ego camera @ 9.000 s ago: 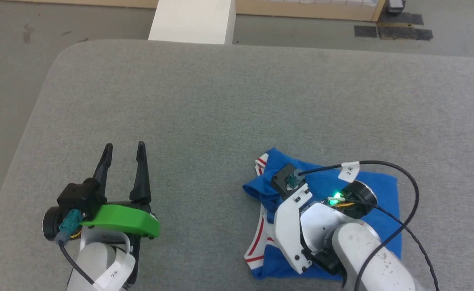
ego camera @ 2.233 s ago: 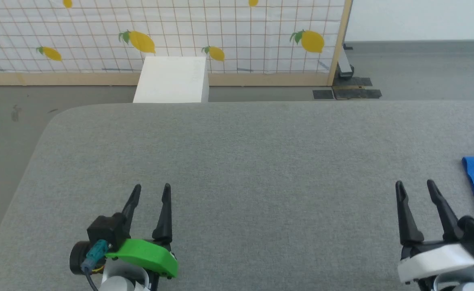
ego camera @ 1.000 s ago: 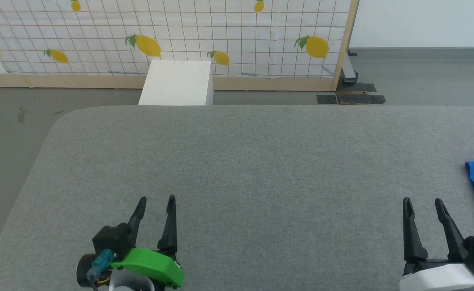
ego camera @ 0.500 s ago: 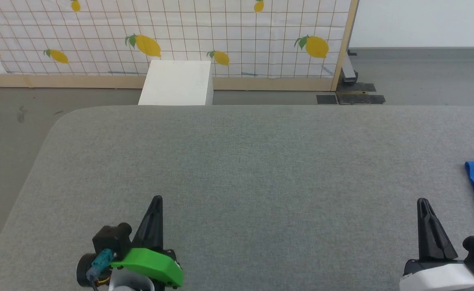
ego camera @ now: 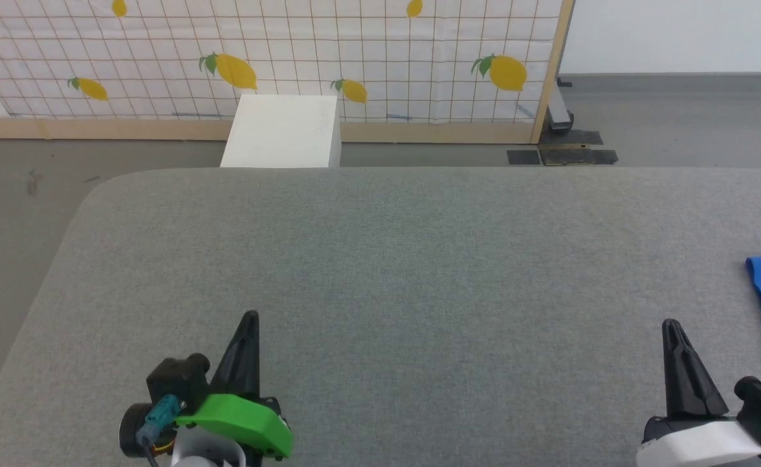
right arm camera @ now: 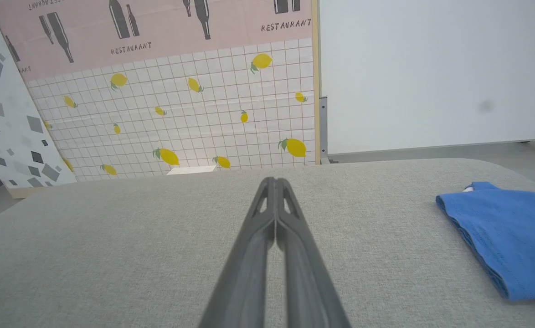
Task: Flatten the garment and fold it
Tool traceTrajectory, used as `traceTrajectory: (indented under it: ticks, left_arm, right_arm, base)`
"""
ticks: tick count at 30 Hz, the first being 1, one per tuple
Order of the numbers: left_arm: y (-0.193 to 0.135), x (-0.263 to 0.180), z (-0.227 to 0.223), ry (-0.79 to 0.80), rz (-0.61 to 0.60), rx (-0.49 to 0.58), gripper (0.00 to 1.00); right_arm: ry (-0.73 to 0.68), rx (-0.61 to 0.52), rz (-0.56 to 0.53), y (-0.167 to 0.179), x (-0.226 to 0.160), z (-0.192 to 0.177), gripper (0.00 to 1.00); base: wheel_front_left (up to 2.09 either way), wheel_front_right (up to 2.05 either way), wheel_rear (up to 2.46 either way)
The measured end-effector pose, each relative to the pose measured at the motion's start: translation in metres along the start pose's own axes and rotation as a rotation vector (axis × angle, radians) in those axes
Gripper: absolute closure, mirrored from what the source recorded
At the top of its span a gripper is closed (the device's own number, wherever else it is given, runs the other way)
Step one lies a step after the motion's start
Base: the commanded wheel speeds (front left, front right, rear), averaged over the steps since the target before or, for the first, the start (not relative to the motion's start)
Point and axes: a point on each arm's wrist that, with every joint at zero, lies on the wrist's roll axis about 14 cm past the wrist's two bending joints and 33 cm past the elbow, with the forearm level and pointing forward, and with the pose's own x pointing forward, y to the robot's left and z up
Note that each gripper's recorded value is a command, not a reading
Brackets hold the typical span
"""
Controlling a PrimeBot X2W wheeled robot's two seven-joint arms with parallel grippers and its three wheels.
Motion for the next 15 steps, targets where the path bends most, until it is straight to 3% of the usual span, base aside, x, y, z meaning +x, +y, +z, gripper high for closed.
traceTrajectory:
  ticks: [15]
  left_arm:
    - [0.0018,0.0026,0.0036,0.007,0.004,0.044,1.0]
  right_arm:
    - [0.028,-0.021,0.018,0.0052,0.0025,-0.0031,1.0]
  base:
    - [0.0,0.0,0.0]
